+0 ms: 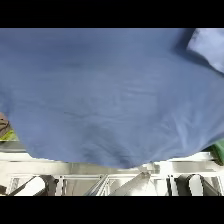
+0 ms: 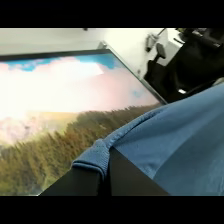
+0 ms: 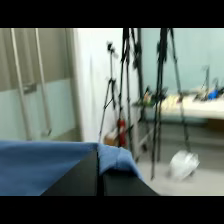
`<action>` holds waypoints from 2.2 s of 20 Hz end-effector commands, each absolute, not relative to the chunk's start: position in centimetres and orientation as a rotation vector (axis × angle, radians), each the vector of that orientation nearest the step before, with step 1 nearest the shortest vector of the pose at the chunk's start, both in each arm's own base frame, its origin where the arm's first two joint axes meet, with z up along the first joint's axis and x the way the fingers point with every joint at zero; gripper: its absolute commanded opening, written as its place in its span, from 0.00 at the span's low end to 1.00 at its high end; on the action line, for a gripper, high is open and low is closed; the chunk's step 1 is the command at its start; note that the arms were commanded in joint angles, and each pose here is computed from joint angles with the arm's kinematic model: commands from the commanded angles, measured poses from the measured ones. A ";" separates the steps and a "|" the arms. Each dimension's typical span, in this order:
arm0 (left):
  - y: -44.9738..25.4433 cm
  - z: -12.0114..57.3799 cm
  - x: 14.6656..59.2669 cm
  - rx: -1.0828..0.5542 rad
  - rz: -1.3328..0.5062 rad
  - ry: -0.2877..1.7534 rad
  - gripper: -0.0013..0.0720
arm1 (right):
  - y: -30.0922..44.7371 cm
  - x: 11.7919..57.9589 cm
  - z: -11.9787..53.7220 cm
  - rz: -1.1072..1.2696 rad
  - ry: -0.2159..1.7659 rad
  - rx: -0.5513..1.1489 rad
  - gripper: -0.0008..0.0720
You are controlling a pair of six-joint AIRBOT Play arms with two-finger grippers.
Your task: Fold the shirts.
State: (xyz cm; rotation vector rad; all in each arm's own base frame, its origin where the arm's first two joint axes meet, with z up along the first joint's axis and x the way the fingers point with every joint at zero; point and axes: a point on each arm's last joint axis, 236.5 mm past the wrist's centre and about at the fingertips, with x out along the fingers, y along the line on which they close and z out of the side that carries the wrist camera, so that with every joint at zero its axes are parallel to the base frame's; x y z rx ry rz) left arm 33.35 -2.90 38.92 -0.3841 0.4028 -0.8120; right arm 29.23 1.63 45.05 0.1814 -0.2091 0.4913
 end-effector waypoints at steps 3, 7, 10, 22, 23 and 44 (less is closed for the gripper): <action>-0.7 26.9 40.0 -0.591 -0.838 0.671 0.05 | 2.1 39.5 30.1 0.716 0.155 0.467 0.04; -0.6 16.8 44.1 -0.679 -0.809 0.852 0.05 | 4.8 46.5 20.4 0.733 0.311 0.570 0.04; -1.0 10.1 46.9 -0.755 -0.799 0.932 0.05 | 5.9 50.7 12.8 0.661 0.419 0.627 0.04; -1.8 -2.0 56.1 -0.876 -0.772 1.048 0.05 | 2.7 57.4 -0.6 0.436 0.505 1.047 0.04; -1.7 -2.3 56.5 -0.879 -0.765 1.045 0.05 | 2.2 57.8 -0.4 0.421 0.510 1.103 0.04; -0.1 -4.7 49.1 -0.836 -0.771 1.169 0.04 | 3.0 51.2 -5.6 0.395 0.961 0.594 0.04</action>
